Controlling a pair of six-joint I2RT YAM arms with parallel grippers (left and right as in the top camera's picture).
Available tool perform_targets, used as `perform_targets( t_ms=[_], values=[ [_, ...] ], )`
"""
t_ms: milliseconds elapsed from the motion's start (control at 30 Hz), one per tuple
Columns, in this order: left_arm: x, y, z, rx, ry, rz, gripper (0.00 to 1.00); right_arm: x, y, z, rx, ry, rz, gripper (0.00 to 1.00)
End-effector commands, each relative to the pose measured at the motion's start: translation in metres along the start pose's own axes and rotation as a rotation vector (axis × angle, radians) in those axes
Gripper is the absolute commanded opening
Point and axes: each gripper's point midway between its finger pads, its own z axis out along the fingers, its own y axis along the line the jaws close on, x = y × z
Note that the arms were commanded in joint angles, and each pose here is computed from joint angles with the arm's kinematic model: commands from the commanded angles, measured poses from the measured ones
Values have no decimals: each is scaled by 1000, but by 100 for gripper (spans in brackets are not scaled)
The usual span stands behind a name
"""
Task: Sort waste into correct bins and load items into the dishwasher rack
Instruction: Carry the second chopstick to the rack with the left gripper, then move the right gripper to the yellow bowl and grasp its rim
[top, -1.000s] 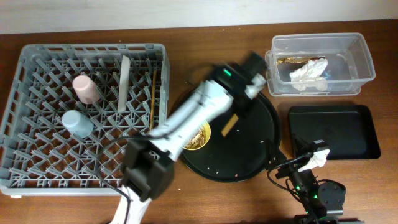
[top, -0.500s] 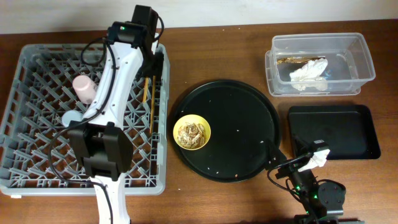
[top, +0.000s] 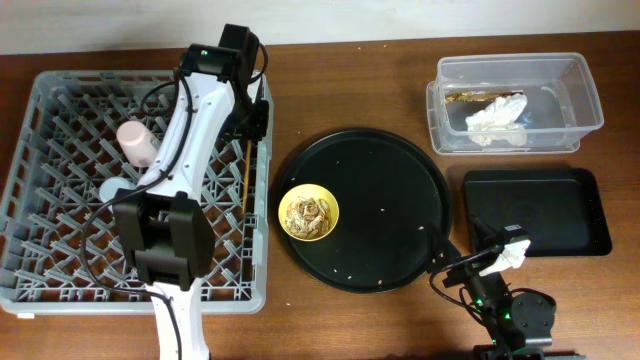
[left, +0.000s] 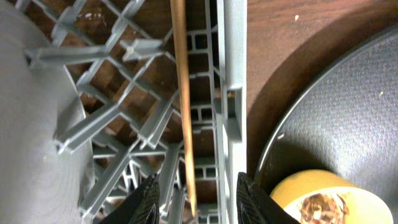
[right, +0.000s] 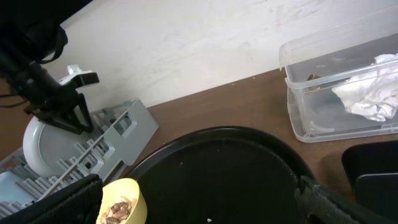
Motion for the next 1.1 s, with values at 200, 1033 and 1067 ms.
perform_targets(
  t_ms=[200,1033,1067],
  values=[
    [-12,-21,-162,193,-276,2,52,3,1,0,-10,7,6,99],
    [36,196,-258,38,-542,-577,99,-162,103,-63,-491,-394,565,99],
    [36,196,-258,38,-542,-578,99,-182,109,-61,-380,-372,425,99]
  ],
)
